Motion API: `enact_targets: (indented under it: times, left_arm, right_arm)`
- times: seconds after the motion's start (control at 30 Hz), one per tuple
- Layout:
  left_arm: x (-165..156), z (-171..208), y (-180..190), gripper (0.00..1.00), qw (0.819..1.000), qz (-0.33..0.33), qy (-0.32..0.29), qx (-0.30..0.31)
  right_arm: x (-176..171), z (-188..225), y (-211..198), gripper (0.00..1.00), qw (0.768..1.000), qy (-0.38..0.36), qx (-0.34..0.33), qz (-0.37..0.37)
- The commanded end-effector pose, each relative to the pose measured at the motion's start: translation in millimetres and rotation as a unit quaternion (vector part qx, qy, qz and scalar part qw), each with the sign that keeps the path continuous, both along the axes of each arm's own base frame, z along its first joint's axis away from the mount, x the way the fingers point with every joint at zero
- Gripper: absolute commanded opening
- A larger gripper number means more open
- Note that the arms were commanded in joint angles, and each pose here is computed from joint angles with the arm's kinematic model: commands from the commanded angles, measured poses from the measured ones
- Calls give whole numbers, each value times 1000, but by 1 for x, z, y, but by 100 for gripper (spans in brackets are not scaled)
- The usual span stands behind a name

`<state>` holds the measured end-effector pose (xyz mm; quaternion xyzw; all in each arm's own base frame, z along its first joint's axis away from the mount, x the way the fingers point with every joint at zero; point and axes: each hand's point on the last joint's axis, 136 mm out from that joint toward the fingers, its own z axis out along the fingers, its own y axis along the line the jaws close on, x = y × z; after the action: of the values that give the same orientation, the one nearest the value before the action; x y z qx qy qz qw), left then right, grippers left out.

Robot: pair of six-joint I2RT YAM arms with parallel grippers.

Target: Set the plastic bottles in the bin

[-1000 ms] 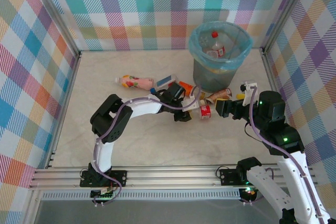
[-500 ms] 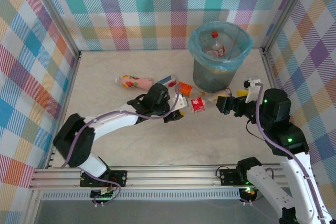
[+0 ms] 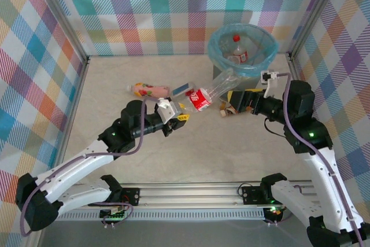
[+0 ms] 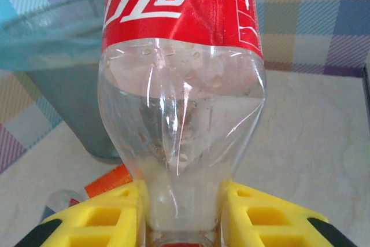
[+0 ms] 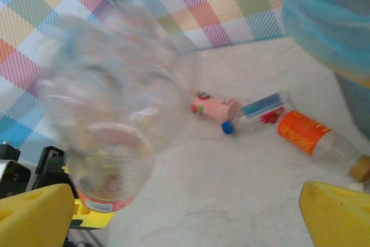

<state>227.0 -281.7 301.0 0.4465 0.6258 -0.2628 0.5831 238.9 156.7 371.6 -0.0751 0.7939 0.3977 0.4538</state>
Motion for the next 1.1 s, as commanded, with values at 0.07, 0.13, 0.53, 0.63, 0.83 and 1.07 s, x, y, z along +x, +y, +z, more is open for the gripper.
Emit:
enact_targets:
  times: [0.07, 0.13, 0.53, 0.63, 0.83, 1.07]
  left_arm:
    - [-10, 2, 11, 0, 1000, 2, 8, -9]
    - [-13, 2, 11, 0, 1000, -4, 8, -8]
    - [-30, -2, 4, 0, 998, -55, 20, 5]
    - [-33, 0, 4, 0, 998, -62, 17, 3]
    - [-31, 5, 5, 0, 998, -55, 9, 5]
    - [-26, 11, 9, 7, 999, -37, 3, 5]
  right_arm:
    - [-8, 28, 22, 100, 995, -2, 68, 67]
    - [-8, 33, 26, 99, 994, -2, 78, 79]
    - [-3, 44, 31, 98, 992, -7, 91, 90]
    - [-2, 43, 32, 94, 992, -2, 91, 93]
    - [-3, 46, 35, 78, 990, -2, 94, 103]
    - [-5, 49, 30, 61, 993, -14, 81, 90]
